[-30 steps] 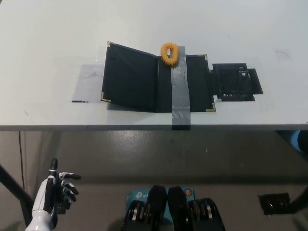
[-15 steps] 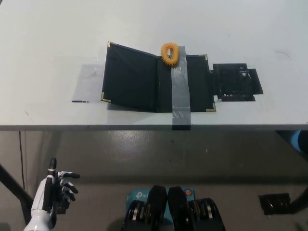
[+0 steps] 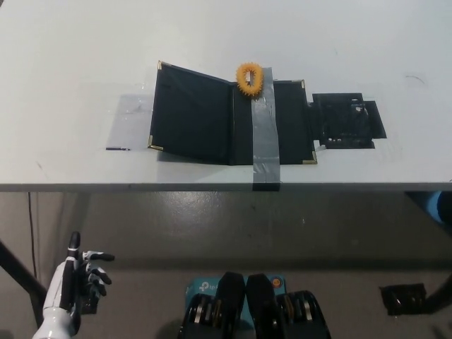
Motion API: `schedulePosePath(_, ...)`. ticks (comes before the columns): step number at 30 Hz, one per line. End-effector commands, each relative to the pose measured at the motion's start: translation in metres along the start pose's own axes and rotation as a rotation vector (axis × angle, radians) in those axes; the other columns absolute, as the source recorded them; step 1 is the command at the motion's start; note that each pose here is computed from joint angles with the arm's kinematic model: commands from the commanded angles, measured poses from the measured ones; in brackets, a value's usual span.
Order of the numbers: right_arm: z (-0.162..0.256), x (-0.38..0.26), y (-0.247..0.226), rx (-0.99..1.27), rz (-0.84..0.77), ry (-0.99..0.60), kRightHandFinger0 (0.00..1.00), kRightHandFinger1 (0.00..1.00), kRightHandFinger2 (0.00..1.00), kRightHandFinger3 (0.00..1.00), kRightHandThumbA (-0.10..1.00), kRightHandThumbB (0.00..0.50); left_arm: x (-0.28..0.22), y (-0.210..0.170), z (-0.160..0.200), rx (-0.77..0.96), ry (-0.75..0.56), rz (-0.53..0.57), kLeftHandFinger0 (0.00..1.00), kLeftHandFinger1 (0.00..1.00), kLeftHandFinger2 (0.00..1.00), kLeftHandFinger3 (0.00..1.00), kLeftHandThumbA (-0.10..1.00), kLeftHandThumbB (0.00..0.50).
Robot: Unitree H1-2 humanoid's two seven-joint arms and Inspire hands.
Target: The robot uses its right hand to push the cover of the diary kept in the middle of the desk towards the left to open it
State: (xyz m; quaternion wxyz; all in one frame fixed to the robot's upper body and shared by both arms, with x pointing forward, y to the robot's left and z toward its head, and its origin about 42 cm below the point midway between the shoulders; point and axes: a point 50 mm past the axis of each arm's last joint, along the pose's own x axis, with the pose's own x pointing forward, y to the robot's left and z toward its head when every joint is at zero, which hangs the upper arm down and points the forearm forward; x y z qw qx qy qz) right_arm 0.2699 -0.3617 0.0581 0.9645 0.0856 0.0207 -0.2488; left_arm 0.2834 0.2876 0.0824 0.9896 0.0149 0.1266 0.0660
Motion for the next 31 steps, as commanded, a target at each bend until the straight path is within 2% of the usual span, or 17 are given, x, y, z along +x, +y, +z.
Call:
schedulePosePath(1,0.0153,0.0116,0.0013,-0.019,0.004,-0.072,0.66,0.77,0.79,0.81,0.99,0.220,0.0044,0.0060,0.0169,0.010,-0.075,0.009,0.08,0.18,0.23,0.41,1.00,0.464)
schedulePosePath(5,0.0161,0.0114,0.0016,-0.022,-0.007,-0.057,0.66,0.76,0.79,0.80,0.98,0.233,0.0044,0.0059,0.0169,0.019,-0.080,0.009,0.07,0.17,0.24,0.41,1.00,0.460)
schedulePosePath(6,0.0163,0.0116,0.0015,-0.012,0.005,-0.064,0.67,0.78,0.81,0.82,0.98,0.217,0.0036,0.0058,0.0172,0.014,-0.080,0.007,0.08,0.19,0.26,0.43,1.00,0.426)
schedulePosePath(7,0.0161,0.0116,0.0014,-0.011,0.004,-0.064,0.67,0.78,0.81,0.83,0.98,0.216,0.0038,0.0060,0.0170,0.015,-0.082,0.006,0.08,0.19,0.26,0.44,1.00,0.421)
schedulePosePath(11,0.0152,0.0133,0.0012,-0.010,-0.004,-0.067,0.65,0.76,0.80,0.81,0.97,0.237,0.0048,0.0056,0.0169,0.012,-0.076,0.014,0.08,0.18,0.24,0.43,1.00,0.435)
schedulePosePath(14,0.0159,0.0121,0.0015,-0.010,0.001,-0.066,0.66,0.77,0.81,0.81,0.98,0.234,0.0045,0.0055,0.0171,0.007,-0.077,0.013,0.06,0.15,0.22,0.42,1.00,0.427)
schedulePosePath(17,0.0155,0.0120,0.0017,-0.009,-0.009,-0.059,0.66,0.77,0.80,0.82,0.97,0.224,0.0046,0.0056,0.0169,0.008,-0.077,0.009,0.08,0.17,0.24,0.41,1.00,0.422)
schedulePosePath(20,0.0173,0.0142,0.0051,-0.011,-0.006,-0.059,0.64,0.75,0.79,0.80,0.97,0.236,0.0044,0.0071,0.0171,0.003,-0.082,0.015,0.07,0.17,0.23,0.40,1.00,0.455)
schedulePosePath(25,0.0177,0.0135,0.0054,0.001,0.000,-0.063,0.66,0.77,0.79,0.81,0.96,0.216,0.0044,0.0071,0.0171,0.006,-0.080,0.014,0.07,0.17,0.22,0.39,1.00,0.454)
schedulePosePath(26,0.0180,0.0134,0.0055,0.001,-0.001,-0.061,0.66,0.77,0.79,0.81,0.96,0.241,0.0043,0.0073,0.0170,0.005,-0.081,0.013,0.07,0.17,0.22,0.39,1.00,0.453)
schedulePosePath(28,0.0175,0.0107,0.0037,-0.002,-0.005,-0.055,0.66,0.77,0.80,0.83,0.96,0.245,0.0022,0.0073,0.0153,0.010,-0.079,0.013,0.07,0.17,0.22,0.39,1.00,0.457)
schedulePosePath(29,0.0171,0.0111,0.0040,0.006,-0.015,-0.049,0.65,0.76,0.79,0.82,0.95,0.253,0.0025,0.0075,0.0148,0.006,-0.091,0.005,0.07,0.17,0.22,0.39,1.00,0.444)
schedulePosePath(30,0.0169,0.0113,0.0041,0.003,-0.013,-0.050,0.65,0.76,0.78,0.81,0.95,0.254,0.0028,0.0076,0.0144,0.011,-0.078,0.017,0.07,0.17,0.22,0.39,1.00,0.475)
schedulePosePath(31,0.0169,0.0113,0.0041,0.003,-0.013,-0.050,0.65,0.76,0.78,0.81,0.95,0.255,0.0029,0.0076,0.0144,0.011,-0.076,0.019,0.07,0.17,0.22,0.38,1.00,0.477)
